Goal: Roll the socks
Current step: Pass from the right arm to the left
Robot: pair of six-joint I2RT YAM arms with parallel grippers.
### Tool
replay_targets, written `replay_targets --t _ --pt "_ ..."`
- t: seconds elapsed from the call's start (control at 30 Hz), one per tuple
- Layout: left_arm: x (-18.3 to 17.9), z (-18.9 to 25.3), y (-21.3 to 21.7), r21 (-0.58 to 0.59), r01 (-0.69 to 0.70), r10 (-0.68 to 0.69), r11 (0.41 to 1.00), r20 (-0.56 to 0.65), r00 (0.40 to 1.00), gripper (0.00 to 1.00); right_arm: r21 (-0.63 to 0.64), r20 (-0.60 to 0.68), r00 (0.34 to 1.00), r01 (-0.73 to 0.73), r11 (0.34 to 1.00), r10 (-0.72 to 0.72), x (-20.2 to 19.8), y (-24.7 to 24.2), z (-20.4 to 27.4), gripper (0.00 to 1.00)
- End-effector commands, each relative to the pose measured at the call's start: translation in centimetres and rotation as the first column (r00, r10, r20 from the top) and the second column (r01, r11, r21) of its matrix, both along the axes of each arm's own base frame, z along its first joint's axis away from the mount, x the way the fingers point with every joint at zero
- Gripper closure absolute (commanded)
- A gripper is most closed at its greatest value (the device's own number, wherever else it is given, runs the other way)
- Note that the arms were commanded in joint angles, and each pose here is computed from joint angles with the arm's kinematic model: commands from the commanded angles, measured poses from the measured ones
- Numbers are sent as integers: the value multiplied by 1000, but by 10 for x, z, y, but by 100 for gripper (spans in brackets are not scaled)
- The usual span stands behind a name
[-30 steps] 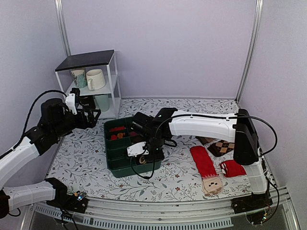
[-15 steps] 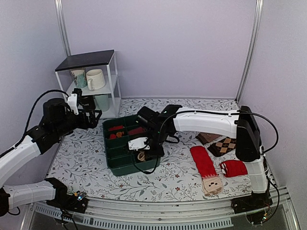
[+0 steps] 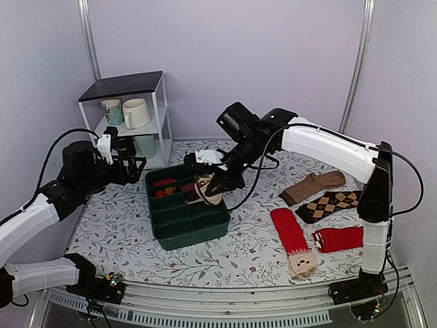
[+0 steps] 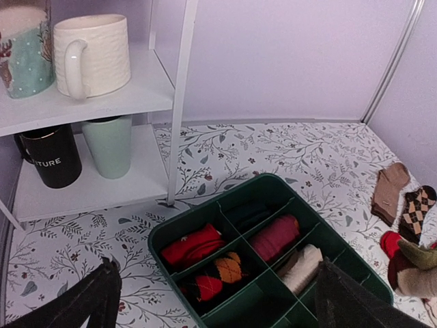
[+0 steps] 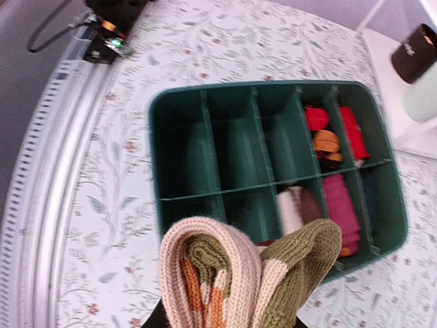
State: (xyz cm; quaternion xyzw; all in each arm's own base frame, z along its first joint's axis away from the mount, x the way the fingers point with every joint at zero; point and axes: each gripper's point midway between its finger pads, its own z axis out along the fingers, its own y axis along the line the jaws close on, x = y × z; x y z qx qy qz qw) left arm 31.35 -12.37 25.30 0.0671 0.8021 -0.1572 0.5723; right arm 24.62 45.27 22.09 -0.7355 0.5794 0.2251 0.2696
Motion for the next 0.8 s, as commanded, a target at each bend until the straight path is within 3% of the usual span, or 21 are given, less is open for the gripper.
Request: replay_targets --t 0.0,0.2,0.4,0.5,0.6,0.67,0.77 --pt "1 0 1 -14 0 0 1000 7 1000 0 75 -222 969 -94 993 108 -29 -2 3 88" --pt "0 3 3 -5 -8 8 1000 14 1000 1 135 -398 894 -165 977 206 -49 -1 3 88" --pt "-1 0 -4 -9 35 -35 999 14 999 1 291 -413 866 -167 942 281 -57 8 27 88" --pt "-18 12 -34 -41 239 -234 970 96 967 0 401 -366 880 -143 905 301 -56 12 50 88" --pt "-49 41 -62 -84 465 -430 881 263 864 1 508 -345 873 -135 851 344 -62 3 74 88" --pt "-73 61 -76 -95 600 -531 794 372 761 1 573 -329 855 -157 804 401 -69 -4 92 88" --pt "-98 72 -91 -97 737 -636 669 439 635 1 627 -320 827 -180 758 461 -77 -12 112 88"
